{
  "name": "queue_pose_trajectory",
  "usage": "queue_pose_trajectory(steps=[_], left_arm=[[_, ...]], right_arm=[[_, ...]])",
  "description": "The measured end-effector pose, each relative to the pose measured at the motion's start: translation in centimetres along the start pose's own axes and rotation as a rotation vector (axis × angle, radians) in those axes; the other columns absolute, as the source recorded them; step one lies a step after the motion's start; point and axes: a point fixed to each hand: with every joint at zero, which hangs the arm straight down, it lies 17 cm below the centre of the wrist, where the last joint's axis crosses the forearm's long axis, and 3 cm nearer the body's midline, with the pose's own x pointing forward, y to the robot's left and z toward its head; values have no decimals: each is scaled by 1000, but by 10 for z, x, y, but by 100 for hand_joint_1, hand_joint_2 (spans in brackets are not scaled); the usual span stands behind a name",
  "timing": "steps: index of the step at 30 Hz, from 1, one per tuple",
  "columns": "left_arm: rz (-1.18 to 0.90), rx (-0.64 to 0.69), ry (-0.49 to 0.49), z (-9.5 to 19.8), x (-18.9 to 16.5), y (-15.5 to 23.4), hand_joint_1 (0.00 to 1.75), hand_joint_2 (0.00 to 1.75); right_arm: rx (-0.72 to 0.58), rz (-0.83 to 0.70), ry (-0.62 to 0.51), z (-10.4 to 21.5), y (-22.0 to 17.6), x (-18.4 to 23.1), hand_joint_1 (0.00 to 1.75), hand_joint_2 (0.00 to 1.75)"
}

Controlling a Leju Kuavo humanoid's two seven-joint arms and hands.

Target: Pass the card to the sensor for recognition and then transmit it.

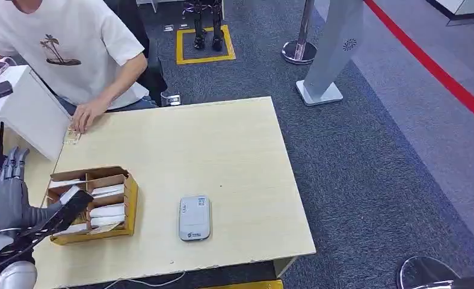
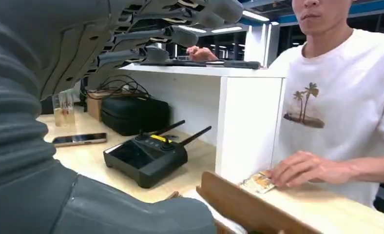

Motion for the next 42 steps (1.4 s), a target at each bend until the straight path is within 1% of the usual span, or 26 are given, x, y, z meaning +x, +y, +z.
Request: queue_pose_trajectory(steps=[3,6,13,20,25,29,33,42], left_arm=[[-2,-22,-12,11,3,-6,0,175],[-5,-23,-44,19,13,0,0,175],[-9,-29,-75,34,23,6,0,175],[-54,-95,-109,86,32,-22,0,175],[-69,-127,-106,109,39,-34,0,175],[-74,-148,-112,116,47,-42,0,175],[-199,-168,-86,123,36,-48,0,175],[-254,-197,-106,129,31,-52,0,175]], right_arm=[[1,-19,-3,0,0,0,0,0],[-4,-44,-46,0,-3,10,0,0],[-13,-70,-49,-1,-7,15,0,0],[-13,-103,-35,-1,-7,12,0,0],[-12,-113,-30,-1,-6,11,0,0],[-11,-115,-31,-1,-6,11,0,0],[-12,-107,-30,-1,-6,11,0,0],[-14,-104,-33,-1,-7,13,0,0]])
